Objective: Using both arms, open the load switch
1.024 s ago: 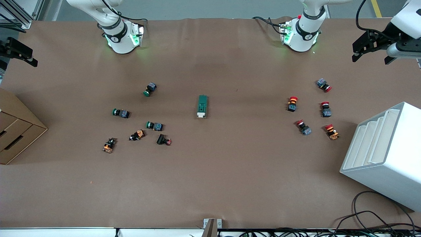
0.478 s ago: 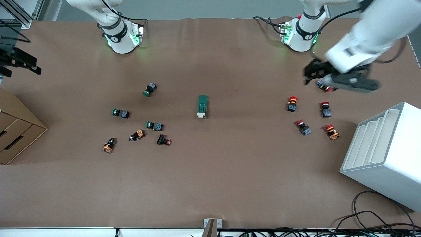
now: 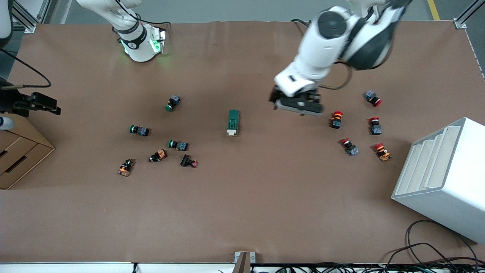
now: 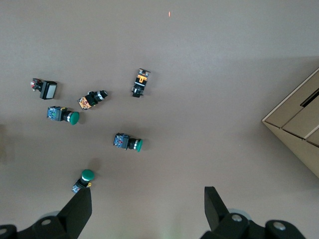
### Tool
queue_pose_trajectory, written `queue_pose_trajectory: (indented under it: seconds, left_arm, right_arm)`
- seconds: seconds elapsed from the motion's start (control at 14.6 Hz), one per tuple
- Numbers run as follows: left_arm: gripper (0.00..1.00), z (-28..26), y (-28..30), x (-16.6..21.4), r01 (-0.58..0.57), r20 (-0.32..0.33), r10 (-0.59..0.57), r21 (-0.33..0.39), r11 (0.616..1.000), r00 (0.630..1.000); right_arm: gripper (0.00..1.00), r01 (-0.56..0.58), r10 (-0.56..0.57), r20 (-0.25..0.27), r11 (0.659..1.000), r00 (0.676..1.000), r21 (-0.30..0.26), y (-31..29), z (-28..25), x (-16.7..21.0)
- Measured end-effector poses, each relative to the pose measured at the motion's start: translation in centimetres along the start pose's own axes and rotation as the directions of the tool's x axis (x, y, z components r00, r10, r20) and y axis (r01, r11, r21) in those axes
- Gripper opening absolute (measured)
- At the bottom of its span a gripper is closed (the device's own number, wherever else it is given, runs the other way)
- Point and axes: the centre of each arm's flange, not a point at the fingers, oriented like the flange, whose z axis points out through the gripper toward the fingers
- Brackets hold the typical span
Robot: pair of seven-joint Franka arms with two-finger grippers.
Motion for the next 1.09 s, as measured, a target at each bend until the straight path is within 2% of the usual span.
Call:
queue_pose_trajectory:
  seconds: [0.14, 0.27, 0.41, 0.55, 0.68, 0.75, 0.82, 1.02, 1.09]
  left_arm:
    - [1.00, 4.3, 4.3, -2.5, 0.033, -0.027, -0.033, 0.002, 0.999, 0.999]
    - [1.00, 7.9, 7.4, -4.6, 0.061, -0.069, -0.060, 0.016, 0.998, 0.996]
    - [1.00, 11.4, 9.5, -6.7, 0.072, -0.117, -0.066, 0.040, 0.997, 0.991]
    - [1.00, 14.9, 11.4, -9.1, 0.083, -0.173, -0.072, 0.061, 0.995, 0.982]
    - [1.00, 18.1, 13.0, -11.6, 0.109, -0.223, -0.092, 0.065, 0.992, 0.970]
    - [1.00, 19.5, 13.5, -12.8, 0.123, -0.239, -0.105, 0.061, 0.991, 0.965]
    - [1.00, 20.6, 14.0, -13.8, 0.126, -0.249, -0.109, 0.057, 0.990, 0.962]
    - [1.00, 21.6, 15.9, -16.5, 0.092, -0.285, -0.076, 0.043, 0.995, 0.956]
    - [1.00, 21.7, 16.4, -17.3, 0.071, -0.318, -0.050, 0.054, 0.996, 0.947]
  right_arm:
    - [1.00, -0.015, 0.015, 0.018, 1.000, 1.000, 0.003, -0.1, 0.3, 0.0]
    - [1.00, -0.112, 0.112, 0.027, 0.994, 0.993, 0.011, -0.7, 0.5, 0.0]
    - [1.00, -0.255, 0.253, 0.041, 0.967, 0.966, 0.030, -2.1, 0.8, 0.2]
    - [1.00, -0.395, 0.391, 0.073, 0.918, 0.917, 0.038, -3.7, 1.6, 0.4]
    - [1.00, -0.526, 0.522, 0.103, 0.850, 0.847, 0.017, -6.4, 2.9, 0.9]
    - [1.00, -0.598, 0.595, 0.108, 0.802, 0.797, -0.003, -8.6, 3.7, 1.3]
    - [1.00, -0.662, 0.660, 0.101, 0.750, 0.745, -0.018, -11.4, 4.6, 1.9]
    - [1.00, -0.829, 0.830, 0.065, 0.558, 0.554, -0.051, -19.2, 8.8, 4.0]
    - [1.00, -0.855, 0.858, 0.061, 0.514, 0.510, -0.073, -21.2, 10.6, 4.5]
